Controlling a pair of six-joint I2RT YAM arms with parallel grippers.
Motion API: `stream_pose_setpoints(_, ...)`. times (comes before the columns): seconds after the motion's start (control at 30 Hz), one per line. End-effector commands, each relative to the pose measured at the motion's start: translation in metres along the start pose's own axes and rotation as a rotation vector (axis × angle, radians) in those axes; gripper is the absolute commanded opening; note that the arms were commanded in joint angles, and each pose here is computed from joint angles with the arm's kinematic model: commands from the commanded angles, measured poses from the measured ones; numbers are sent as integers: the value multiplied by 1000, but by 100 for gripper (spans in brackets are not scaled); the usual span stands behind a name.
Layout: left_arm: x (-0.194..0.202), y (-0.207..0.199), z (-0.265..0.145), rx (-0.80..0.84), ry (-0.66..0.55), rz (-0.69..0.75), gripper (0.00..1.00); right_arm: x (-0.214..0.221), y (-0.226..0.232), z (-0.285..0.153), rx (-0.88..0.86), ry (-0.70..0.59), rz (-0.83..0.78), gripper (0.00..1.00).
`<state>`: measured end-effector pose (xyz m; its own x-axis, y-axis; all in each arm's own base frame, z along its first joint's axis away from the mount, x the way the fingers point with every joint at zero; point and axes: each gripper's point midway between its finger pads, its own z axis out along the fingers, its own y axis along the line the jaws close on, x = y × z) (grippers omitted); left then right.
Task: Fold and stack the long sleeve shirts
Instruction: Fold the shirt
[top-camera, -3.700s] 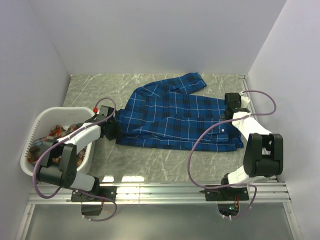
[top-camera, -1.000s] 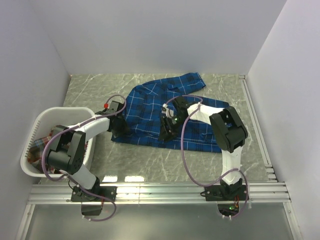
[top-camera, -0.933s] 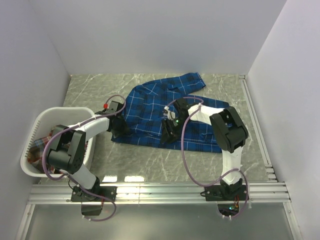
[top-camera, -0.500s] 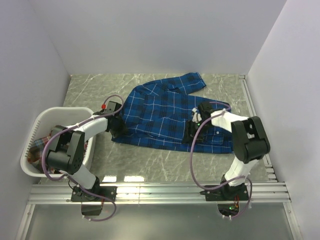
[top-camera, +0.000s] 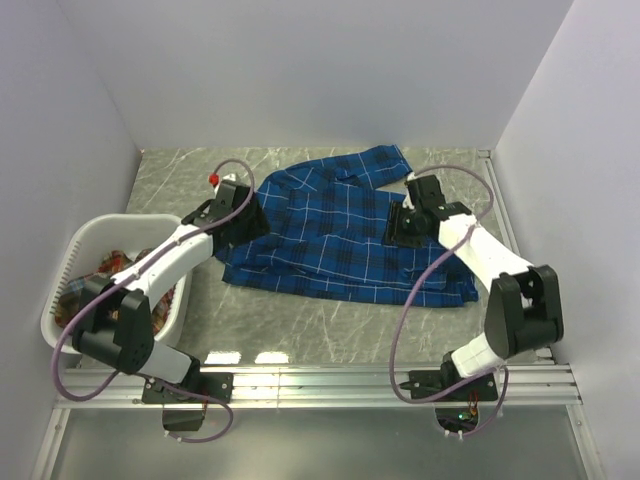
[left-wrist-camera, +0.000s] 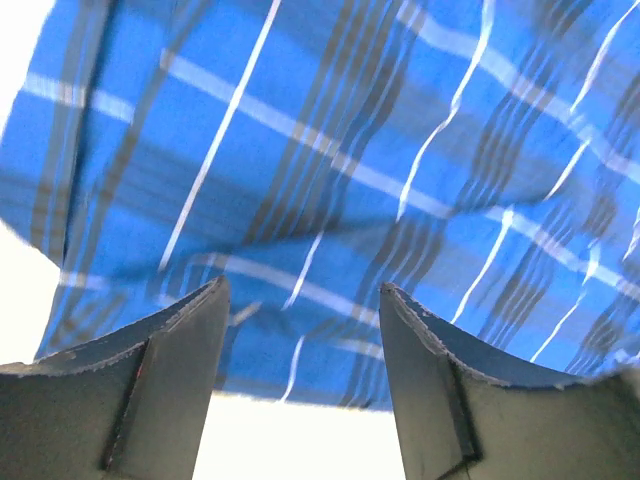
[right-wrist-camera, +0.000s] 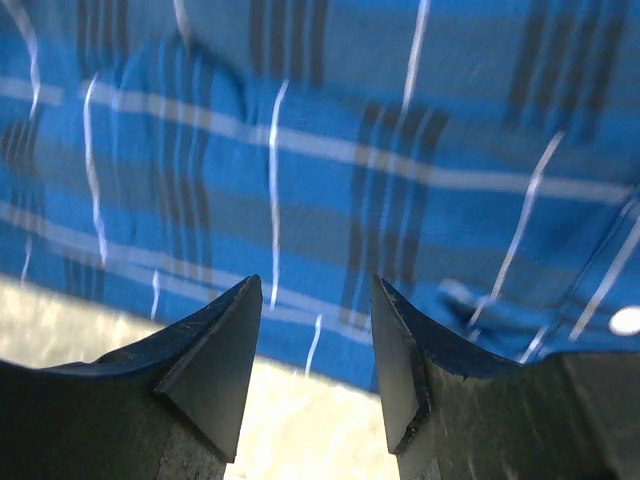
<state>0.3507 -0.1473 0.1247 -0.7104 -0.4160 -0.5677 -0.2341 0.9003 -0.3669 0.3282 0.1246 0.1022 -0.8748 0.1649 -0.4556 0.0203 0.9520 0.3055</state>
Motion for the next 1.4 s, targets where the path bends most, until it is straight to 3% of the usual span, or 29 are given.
stream_pose_setpoints(0.0,-28,-11,16,-13,-79,25,67,-27,-1,12,92,-62,-23,55)
stream_pose_setpoints(0.23,-8,2,65,-110,12,65,66,-15,-2,43,189,-9,-115,55)
stream_pose_setpoints(0.4,34,29,84,-187,133,60,65,21,-3,58,214,104,-165,55)
stream_pose_setpoints(0.83,101,73,28,-249,380,97,65,120,-25,35,209,443,-173,55)
stream_pose_setpoints(1.03,107,72,7,-206,409,105,66,147,-45,17,281,530,-164,56)
stream_pose_setpoints(1.17,83,48,-4,-96,333,162,68,135,-44,7,295,486,-168,56)
stream_pose_setpoints(1.37,12,13,-17,-24,81,197,70,44,-24,-8,277,153,-158,55)
